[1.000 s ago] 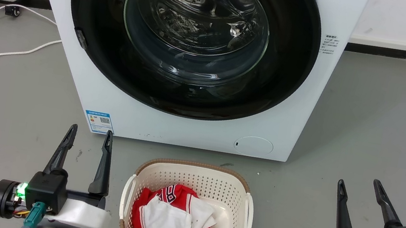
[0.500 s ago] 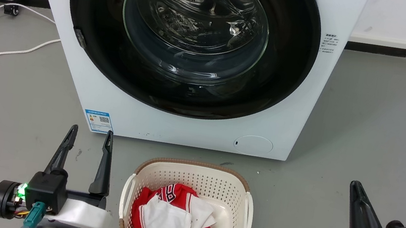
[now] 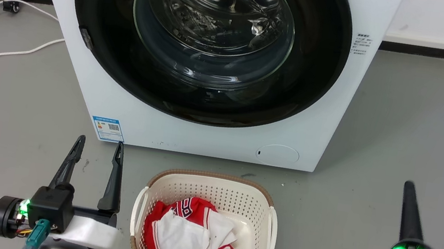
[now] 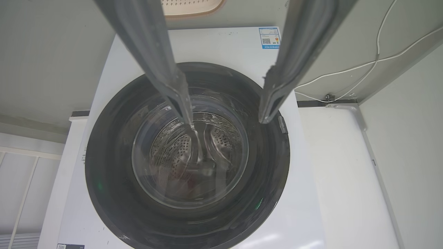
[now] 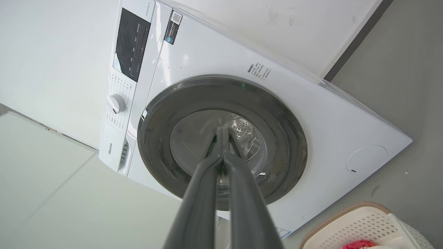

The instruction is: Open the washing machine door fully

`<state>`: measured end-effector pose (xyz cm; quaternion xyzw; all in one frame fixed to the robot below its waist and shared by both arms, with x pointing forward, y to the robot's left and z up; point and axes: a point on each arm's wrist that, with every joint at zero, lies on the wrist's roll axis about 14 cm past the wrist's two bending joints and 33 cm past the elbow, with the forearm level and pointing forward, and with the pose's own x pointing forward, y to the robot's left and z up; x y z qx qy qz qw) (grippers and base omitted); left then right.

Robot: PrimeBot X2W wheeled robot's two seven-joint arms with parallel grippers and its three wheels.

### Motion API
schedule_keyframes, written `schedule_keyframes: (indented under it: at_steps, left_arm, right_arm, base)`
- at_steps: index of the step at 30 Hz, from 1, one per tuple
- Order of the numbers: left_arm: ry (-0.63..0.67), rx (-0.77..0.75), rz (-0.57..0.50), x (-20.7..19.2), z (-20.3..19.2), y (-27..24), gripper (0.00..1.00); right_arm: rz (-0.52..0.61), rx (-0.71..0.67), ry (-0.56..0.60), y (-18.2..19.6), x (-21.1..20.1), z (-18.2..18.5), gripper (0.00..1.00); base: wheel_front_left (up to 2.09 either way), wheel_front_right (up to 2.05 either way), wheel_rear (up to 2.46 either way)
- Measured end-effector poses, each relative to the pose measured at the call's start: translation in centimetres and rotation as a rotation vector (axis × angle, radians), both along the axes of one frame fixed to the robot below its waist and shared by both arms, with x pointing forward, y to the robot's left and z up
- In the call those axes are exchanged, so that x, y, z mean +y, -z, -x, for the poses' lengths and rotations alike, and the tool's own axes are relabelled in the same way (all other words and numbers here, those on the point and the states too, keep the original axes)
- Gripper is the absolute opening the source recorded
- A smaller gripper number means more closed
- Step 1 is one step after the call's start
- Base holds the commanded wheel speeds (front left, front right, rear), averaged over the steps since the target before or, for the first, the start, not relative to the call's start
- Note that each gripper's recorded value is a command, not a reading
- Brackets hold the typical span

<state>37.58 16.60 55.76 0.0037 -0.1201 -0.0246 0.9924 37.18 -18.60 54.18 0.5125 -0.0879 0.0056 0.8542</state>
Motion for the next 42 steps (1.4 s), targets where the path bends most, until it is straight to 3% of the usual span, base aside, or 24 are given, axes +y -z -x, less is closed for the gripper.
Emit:
schedule_keyframes:
  at_steps: [3,7,14,26,34,42]
  left_arm:
    - [0.001,0.001,0.002,-0.1,-0.4,0.1,1.00]
    - [0.001,-0.003,0.006,-0.2,-1.2,0.0,1.00]
    - [0.008,0.002,0.011,-0.6,-2.9,0.3,1.00]
    - [0.013,0.031,0.018,-0.8,-5.8,1.8,1.00]
    - [0.016,0.052,0.012,-0.8,-7.4,3.0,1.00]
    - [0.022,0.066,0.009,-0.9,-8.6,3.9,1.00]
  right_arm:
    - [-0.217,-0.021,0.023,-0.5,-1.2,-1.5,0.00]
    - [-0.400,-0.034,0.019,-1.1,-2.3,-4.1,0.00]
    - [-0.475,-0.033,-0.042,-2.8,-3.9,-10.1,0.00]
    - [-0.294,0.045,-0.166,-6.0,-4.2,-20.4,0.00]
    - [-0.129,0.118,-0.296,-7.8,-1.4,-25.7,0.00]
    - [0.026,0.220,-0.455,-7.2,2.7,-28.4,0.00]
  base:
    - [0.00,0.00,0.00]
    - [0.00,0.00,0.00]
    - [0.00,0.00,0.00]
    - [0.00,0.00,0.00]
    - [0.00,0.00,0.00]
    - [0.00,0.00,0.00]
